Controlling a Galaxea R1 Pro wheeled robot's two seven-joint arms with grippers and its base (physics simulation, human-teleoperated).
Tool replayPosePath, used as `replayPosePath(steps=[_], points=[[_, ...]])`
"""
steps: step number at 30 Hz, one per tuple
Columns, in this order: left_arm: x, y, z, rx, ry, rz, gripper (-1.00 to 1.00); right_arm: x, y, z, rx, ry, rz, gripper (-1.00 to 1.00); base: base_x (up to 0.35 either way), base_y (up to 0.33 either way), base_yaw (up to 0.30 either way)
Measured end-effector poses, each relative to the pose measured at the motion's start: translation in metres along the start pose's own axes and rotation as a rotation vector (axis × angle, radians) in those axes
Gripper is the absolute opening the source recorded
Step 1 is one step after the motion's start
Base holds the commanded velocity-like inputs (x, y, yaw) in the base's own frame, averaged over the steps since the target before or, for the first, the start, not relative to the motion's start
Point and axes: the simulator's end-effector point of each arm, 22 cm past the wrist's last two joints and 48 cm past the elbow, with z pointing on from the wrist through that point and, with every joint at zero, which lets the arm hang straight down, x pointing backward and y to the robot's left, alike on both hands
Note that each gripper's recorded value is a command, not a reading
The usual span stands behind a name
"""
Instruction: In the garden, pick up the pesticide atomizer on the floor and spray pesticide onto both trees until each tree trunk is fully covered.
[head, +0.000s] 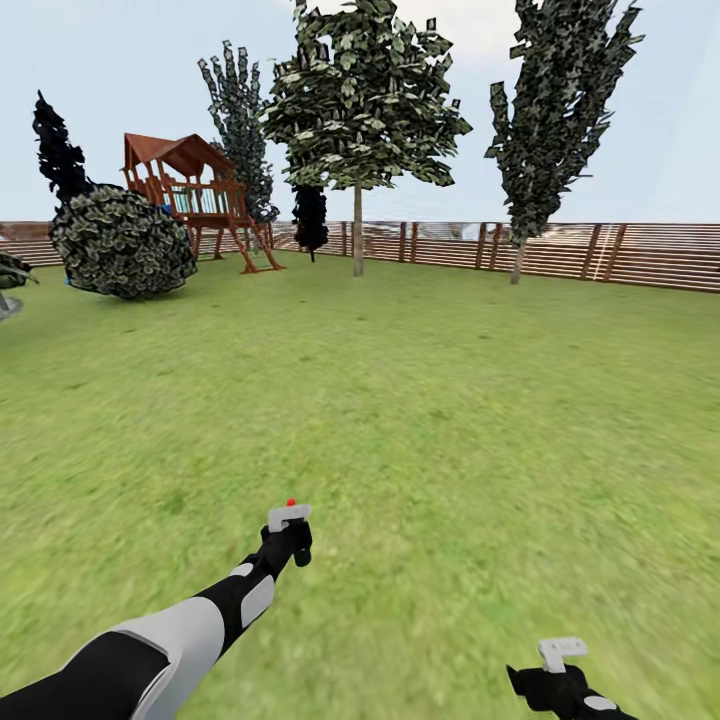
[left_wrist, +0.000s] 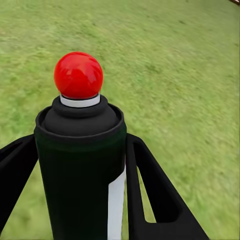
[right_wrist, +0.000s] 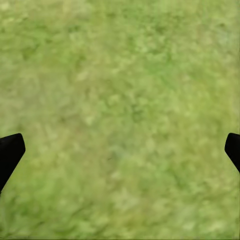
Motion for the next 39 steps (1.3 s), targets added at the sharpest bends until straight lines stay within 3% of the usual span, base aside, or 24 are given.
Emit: replayPosePath(steps=[39], points=[[0.0001,-0.0010,0.0001,0.002,0.000,-0.001,-1.00,0.0015,0.0001,-0.0003,0.000,0.001,0.000,1.00,0.350,0.000,0.000]])
